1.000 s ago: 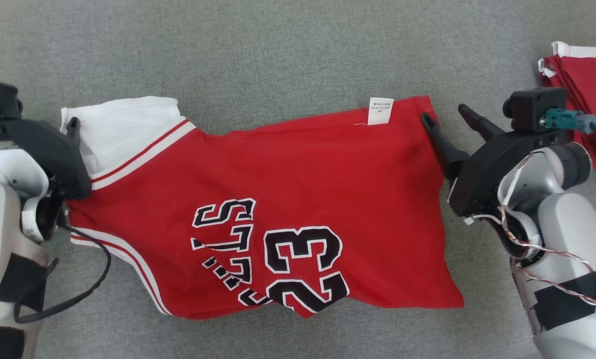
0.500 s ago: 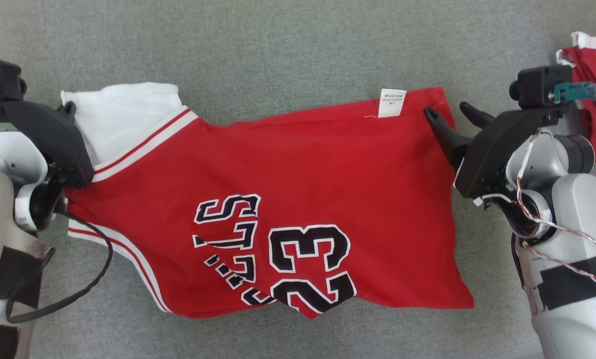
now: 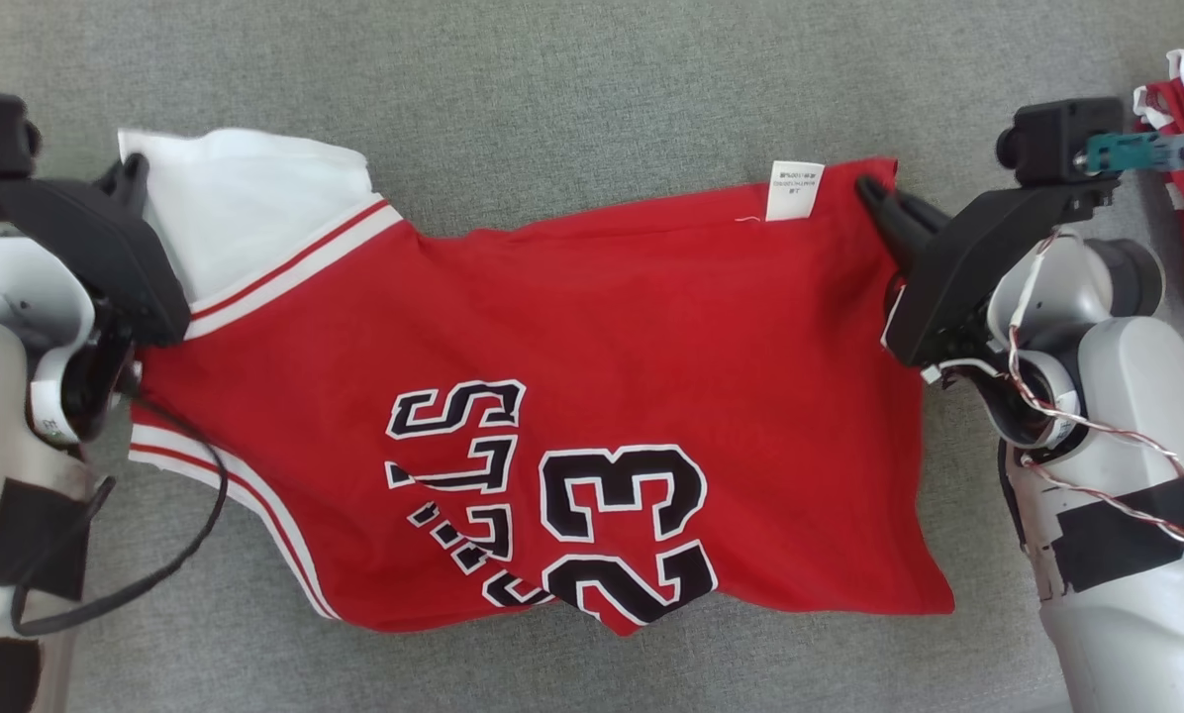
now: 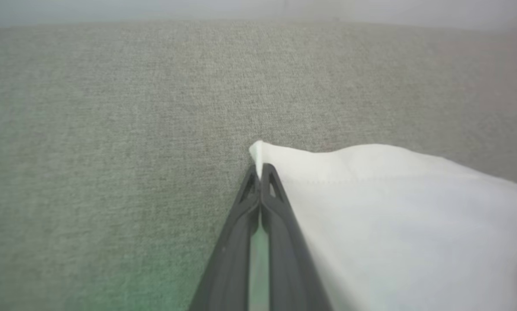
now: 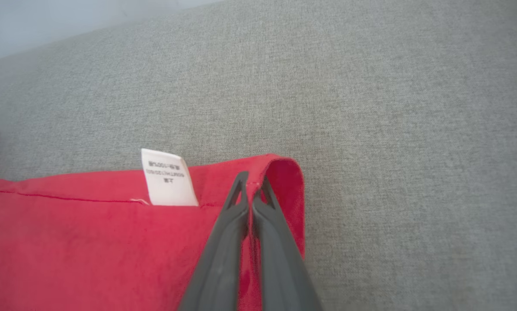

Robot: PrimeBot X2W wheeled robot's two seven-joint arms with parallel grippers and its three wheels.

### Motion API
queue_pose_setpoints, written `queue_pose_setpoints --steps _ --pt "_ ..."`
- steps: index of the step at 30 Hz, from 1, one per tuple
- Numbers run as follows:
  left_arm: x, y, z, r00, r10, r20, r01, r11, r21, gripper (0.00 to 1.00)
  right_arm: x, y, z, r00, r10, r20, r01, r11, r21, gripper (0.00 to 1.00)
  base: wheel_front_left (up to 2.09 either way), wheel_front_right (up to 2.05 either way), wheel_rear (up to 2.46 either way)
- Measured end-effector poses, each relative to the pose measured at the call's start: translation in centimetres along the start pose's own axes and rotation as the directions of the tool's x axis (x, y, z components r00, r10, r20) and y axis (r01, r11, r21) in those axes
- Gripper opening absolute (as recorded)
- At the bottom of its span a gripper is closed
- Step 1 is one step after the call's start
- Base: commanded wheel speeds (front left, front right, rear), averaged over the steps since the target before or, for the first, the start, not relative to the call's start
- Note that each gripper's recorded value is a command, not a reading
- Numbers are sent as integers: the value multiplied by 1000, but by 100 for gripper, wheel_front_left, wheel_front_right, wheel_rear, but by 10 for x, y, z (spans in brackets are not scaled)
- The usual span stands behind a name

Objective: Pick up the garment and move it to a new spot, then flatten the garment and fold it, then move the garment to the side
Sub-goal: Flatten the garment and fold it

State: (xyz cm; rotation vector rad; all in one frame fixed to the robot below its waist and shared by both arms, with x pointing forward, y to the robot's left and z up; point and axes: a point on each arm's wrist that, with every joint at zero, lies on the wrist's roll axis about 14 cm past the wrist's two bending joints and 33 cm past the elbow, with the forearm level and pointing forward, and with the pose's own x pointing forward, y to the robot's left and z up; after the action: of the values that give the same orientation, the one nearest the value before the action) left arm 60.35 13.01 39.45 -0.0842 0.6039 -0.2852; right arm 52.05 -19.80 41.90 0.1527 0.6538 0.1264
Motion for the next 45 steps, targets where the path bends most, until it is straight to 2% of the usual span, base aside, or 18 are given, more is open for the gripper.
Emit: queue_pose_setpoints --steps 5,8,11,18,20,22,25,29,33,36,40,44,45 --pt "-2 -9 40 982 -39 184 61 992 -111 0 -2 -3 20 997 -4 79 4 1000 -3 0 0 0 0" --pt "-9 -10 72 952 -57 302 113 978 -175 0 -1 -4 34 992 -4 126 4 1000 2 0 0 0 0" --pt "-17 -11 104 915 -70 398 156 970 -187 0 0 -1 51 985 10 175 -11 1000 8 0 0 0 0" --pt "-49 -11 181 794 -94 601 199 974 -109 0 3 17 98 958 75 276 -63 997 -53 0 0 0 0" --pt "-58 -11 202 753 -94 651 185 980 -74 0 2 24 117 946 99 308 -69 992 -108 0 0 0 0" --pt "-64 -11 218 714 -90 694 156 987 -32 0 4 28 128 940 117 322 -70 985 -155 0 0 0 0" --pt "-77 -10 249 628 -81 774 56 997 59 0 9 42 144 924 164 345 -103 977 -188 0 0 0 0" --pt "-84 -14 276 543 -107 833 -45 987 155 0 9 48 182 875 190 446 -84 965 -247 0 0 0 0" --pt "-101 -28 312 410 -151 900 -110 971 213 0 2 43 225 781 173 600 -21 968 -251 0 0 0 0" --pt "-126 -47 341 268 -199 943 -135 961 241 0 -18 31 264 668 140 731 63 968 -243 0 0 0 0" --pt "-173 -64 376 38 -212 976 -131 968 215 0 -46 18 298 511 100 853 146 969 -201 0 0 0 0" --pt "-214 -77 395 -110 -218 970 -117 972 205 0 -80 14 323 355 93 930 217 960 -179 0 0 0 0" --pt "-224 -79 399 -141 -218 966 -110 973 203 0 -86 13 327 334 92 938 242 953 -180 0 0 0 0"
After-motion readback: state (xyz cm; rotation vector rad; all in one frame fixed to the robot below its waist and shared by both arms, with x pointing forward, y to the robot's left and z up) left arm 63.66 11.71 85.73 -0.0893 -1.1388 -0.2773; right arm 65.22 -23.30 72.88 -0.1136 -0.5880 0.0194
